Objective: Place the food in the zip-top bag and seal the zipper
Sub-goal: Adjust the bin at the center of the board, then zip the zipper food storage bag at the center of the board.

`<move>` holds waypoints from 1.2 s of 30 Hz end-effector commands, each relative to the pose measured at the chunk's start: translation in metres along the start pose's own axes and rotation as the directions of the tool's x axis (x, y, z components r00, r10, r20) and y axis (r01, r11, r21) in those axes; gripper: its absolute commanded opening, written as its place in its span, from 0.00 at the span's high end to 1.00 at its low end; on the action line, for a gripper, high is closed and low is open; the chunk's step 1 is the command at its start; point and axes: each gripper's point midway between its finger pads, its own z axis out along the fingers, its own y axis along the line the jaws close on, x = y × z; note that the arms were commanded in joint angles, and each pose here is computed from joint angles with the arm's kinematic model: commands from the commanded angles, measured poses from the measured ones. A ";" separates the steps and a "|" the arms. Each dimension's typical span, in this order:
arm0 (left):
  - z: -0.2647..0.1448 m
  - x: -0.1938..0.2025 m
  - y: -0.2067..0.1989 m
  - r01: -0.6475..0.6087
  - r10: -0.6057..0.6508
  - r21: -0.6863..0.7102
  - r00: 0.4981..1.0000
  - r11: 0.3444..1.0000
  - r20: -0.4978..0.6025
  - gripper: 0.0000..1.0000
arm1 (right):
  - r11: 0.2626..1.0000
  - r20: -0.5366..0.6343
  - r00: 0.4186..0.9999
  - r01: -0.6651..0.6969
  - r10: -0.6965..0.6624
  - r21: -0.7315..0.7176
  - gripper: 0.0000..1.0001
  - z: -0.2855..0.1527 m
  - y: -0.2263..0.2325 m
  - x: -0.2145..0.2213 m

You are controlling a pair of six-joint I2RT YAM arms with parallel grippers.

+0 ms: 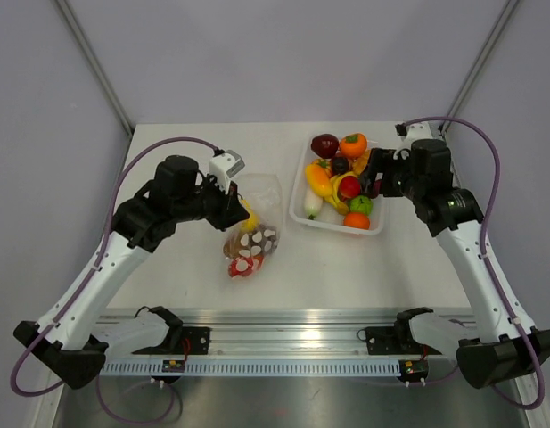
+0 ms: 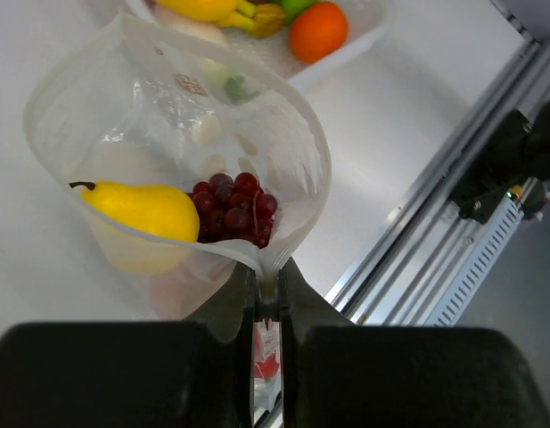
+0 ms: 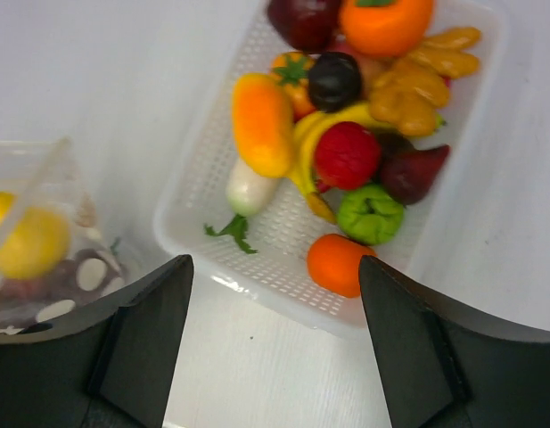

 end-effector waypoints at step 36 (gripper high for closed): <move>0.008 0.024 -0.052 -0.231 0.251 0.425 0.968 0.875 0.009 1.00 | 0.540 0.214 0.762 0.599 -0.611 -0.592 0.19 0.024 0.245 0.056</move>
